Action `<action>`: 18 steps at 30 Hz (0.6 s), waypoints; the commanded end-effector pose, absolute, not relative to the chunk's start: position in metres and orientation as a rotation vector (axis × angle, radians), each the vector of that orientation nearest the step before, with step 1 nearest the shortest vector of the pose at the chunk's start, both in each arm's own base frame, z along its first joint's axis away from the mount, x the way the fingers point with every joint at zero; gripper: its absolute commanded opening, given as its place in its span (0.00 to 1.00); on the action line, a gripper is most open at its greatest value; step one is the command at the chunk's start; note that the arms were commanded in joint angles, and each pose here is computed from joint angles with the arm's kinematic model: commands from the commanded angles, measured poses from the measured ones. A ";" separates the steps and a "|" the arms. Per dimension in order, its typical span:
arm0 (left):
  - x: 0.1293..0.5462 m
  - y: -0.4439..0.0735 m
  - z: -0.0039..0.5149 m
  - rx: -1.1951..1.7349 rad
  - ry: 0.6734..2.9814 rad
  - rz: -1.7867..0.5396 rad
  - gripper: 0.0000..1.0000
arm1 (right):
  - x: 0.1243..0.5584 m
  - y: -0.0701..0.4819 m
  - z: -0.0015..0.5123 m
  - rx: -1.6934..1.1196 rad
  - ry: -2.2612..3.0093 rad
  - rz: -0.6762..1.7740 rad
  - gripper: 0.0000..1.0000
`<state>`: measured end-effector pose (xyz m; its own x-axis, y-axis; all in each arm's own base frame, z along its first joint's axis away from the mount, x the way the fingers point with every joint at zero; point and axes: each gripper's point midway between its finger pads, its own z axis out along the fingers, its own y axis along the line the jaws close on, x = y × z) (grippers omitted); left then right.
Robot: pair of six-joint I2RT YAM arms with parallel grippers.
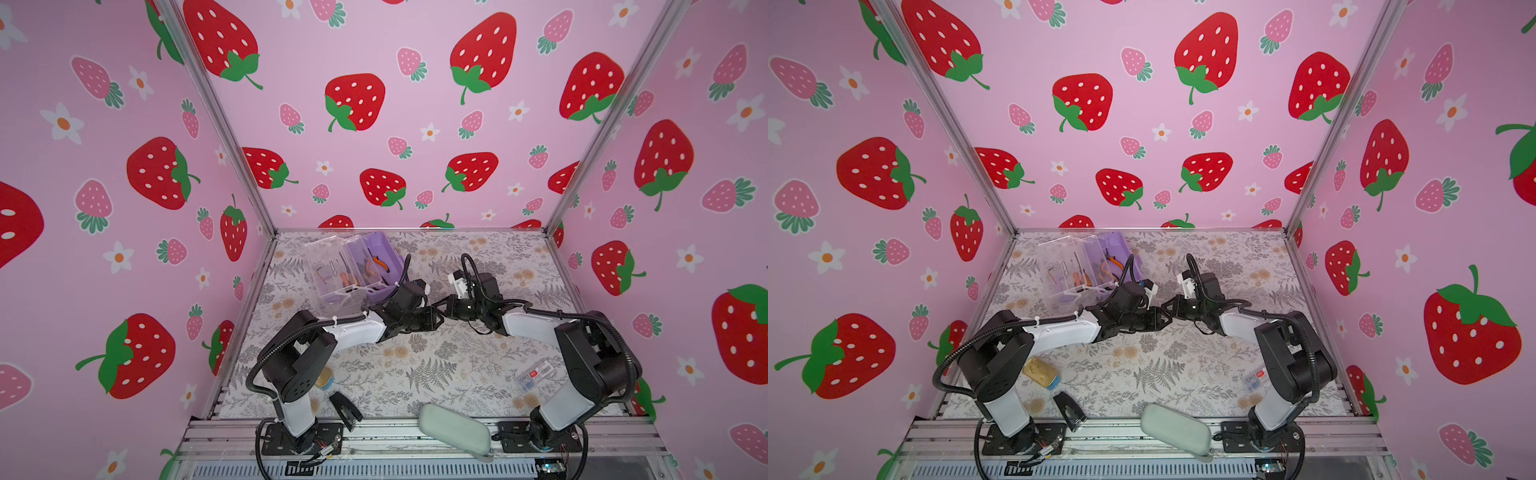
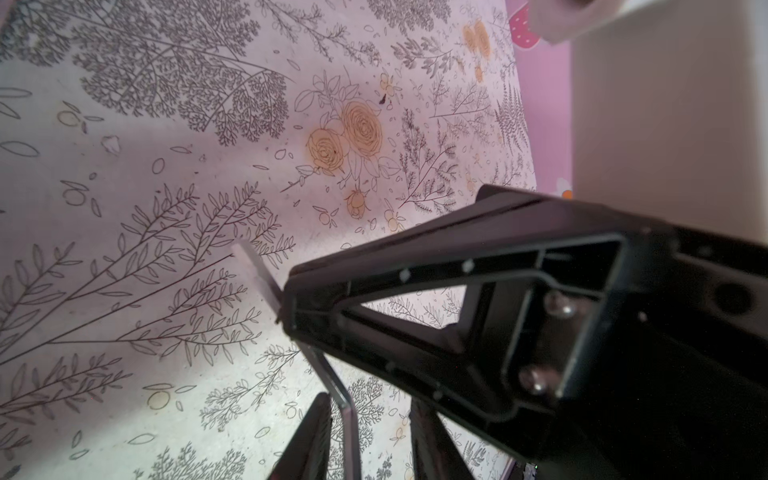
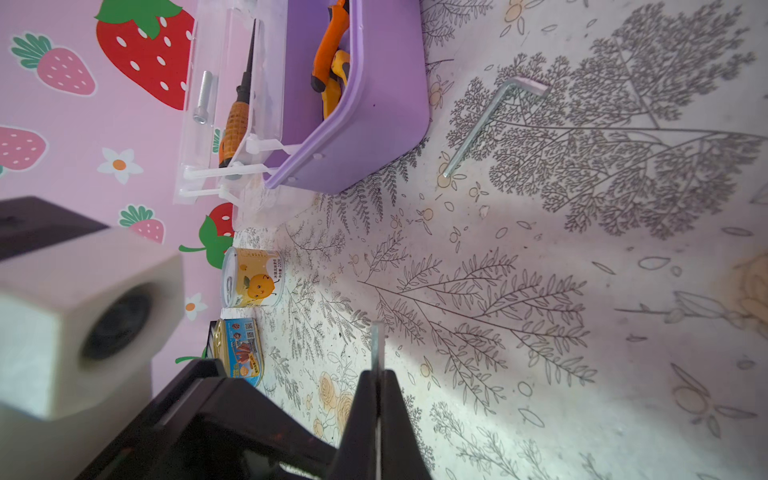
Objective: Pack the tool kit
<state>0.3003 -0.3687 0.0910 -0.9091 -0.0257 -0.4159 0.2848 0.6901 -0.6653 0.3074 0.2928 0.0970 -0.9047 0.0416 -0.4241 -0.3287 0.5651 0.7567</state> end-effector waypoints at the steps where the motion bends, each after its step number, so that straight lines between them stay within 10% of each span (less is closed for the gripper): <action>1: 0.308 -0.378 0.103 0.202 2.483 -1.092 0.34 | 0.305 0.294 0.114 -0.239 2.352 1.331 0.00; 18: 0.317 -0.370 0.111 0.190 2.477 -1.027 0.00 | 0.293 0.286 0.126 -0.228 2.319 1.328 0.00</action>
